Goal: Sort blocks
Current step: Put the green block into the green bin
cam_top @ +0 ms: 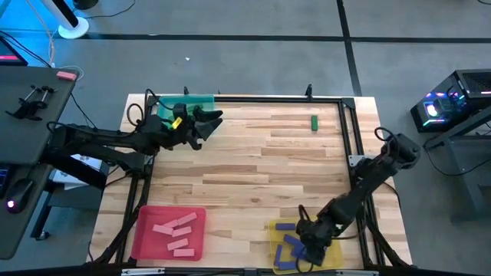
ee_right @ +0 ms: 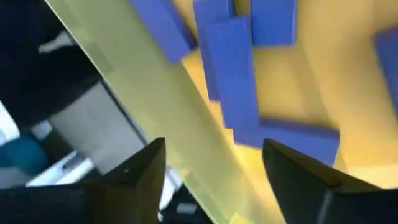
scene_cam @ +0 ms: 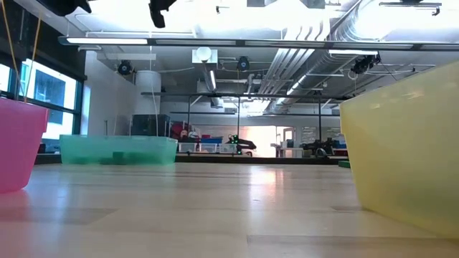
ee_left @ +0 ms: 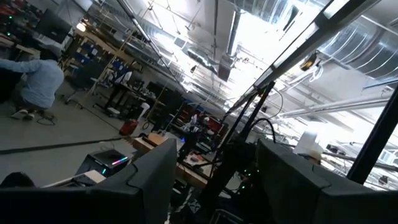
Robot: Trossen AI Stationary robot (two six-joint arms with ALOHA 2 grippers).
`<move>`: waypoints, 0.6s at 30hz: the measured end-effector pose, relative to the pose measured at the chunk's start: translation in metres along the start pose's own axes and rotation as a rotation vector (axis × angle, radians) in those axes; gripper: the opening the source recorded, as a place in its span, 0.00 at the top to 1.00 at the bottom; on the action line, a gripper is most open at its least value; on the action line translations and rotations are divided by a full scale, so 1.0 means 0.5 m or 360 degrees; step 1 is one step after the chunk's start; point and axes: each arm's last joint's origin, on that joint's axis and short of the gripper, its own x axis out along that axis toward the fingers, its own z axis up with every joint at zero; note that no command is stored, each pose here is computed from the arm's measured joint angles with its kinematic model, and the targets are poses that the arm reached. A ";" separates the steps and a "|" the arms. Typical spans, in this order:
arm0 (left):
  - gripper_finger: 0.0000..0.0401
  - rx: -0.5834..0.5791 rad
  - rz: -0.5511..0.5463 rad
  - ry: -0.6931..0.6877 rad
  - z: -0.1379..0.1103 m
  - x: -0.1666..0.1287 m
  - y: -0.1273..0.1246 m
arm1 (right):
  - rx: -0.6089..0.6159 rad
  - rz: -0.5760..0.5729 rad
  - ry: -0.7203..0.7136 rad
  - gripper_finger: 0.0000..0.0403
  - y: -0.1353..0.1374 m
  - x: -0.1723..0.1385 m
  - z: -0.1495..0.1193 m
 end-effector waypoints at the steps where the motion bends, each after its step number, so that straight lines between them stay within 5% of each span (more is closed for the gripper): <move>1: 0.49 0.0001 0.0000 -0.0001 0.000 0.000 0.000 | 0.0004 0.0000 0.0047 0.42 -0.002 0.002 0.001; 4: 0.49 0.0000 -0.0004 -0.0011 0.002 0.000 0.000 | 0.0040 -0.0033 0.0021 0.37 -0.007 -0.012 0.001; 9: 0.49 -0.0016 0.0022 -0.0027 0.006 0.002 0.008 | 0.0206 -0.0144 -0.0493 0.37 -0.031 -0.108 0.006; 13: 0.49 0.0046 0.0063 -0.0041 0.012 0.003 0.020 | 0.0586 -0.0462 -0.0833 0.42 -0.106 -0.191 0.049; 18: 0.49 0.0119 0.0201 -0.0110 0.029 0.006 0.052 | 0.1309 -0.0793 -0.1232 0.52 -0.259 -0.259 0.109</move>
